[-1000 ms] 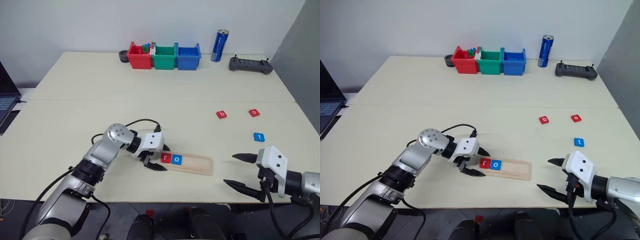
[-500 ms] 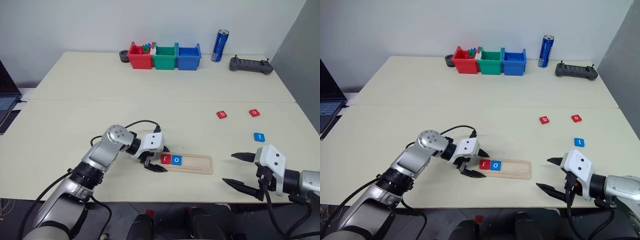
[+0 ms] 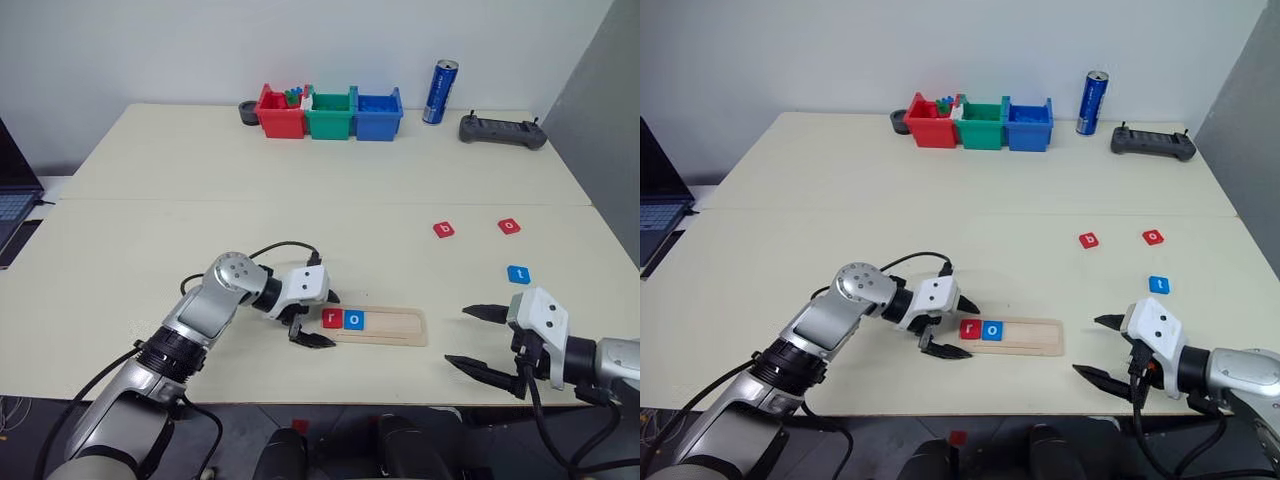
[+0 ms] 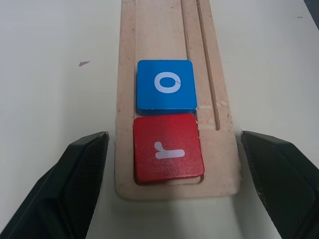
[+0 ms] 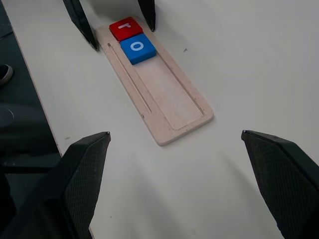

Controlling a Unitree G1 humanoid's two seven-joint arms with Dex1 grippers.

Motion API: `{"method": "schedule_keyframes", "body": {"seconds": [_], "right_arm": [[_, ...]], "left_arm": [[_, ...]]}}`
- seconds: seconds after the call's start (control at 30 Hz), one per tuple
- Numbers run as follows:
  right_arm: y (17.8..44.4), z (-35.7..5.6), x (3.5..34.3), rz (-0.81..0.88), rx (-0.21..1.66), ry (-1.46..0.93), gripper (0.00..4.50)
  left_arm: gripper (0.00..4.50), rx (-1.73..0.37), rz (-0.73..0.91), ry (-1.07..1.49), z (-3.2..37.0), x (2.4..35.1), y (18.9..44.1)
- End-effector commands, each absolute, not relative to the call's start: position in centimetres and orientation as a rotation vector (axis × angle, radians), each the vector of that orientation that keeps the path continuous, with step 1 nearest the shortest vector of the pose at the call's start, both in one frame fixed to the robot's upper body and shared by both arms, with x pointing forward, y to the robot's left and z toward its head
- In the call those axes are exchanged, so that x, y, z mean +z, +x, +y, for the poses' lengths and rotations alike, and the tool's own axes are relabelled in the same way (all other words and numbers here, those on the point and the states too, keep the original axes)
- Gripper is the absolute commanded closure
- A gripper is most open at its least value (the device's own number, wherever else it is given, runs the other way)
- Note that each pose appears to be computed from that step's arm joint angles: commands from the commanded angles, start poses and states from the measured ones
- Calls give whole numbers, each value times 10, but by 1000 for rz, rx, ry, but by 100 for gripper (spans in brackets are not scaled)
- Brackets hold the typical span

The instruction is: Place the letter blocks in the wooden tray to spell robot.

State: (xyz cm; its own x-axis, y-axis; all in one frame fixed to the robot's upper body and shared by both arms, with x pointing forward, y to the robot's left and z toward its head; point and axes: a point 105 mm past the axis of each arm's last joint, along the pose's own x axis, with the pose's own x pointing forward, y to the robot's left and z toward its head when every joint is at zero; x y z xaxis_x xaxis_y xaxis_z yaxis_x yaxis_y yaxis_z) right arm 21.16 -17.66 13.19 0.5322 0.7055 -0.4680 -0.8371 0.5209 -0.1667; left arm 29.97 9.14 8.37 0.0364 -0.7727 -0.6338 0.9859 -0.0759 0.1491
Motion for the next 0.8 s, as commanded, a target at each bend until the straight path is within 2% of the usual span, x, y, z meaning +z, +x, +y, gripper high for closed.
{"method": "schedule_keyframes", "body": {"seconds": [0.03, 0.37, 0.53, 0.7, 0.8], "right_arm": [[214, -176, 141, 321, 954, -431, 0], [223, -183, 148, 268, 893, -429, 0], [229, -189, 149, 251, 827, -390, 0], [252, -218, 143, 283, 546, -336, 0], [261, -226, 148, 274, 467, -327, 0]], "left_arm": [[5, -1461, 397, 659, 102, 87, 303], [5, -1269, 244, 597, 122, 116, 313], [5, -1239, 215, 540, 129, 127, 303], [5, -1258, 217, 437, 136, 135, 284], [5, -1269, 209, 372, 139, 142, 278]]}}
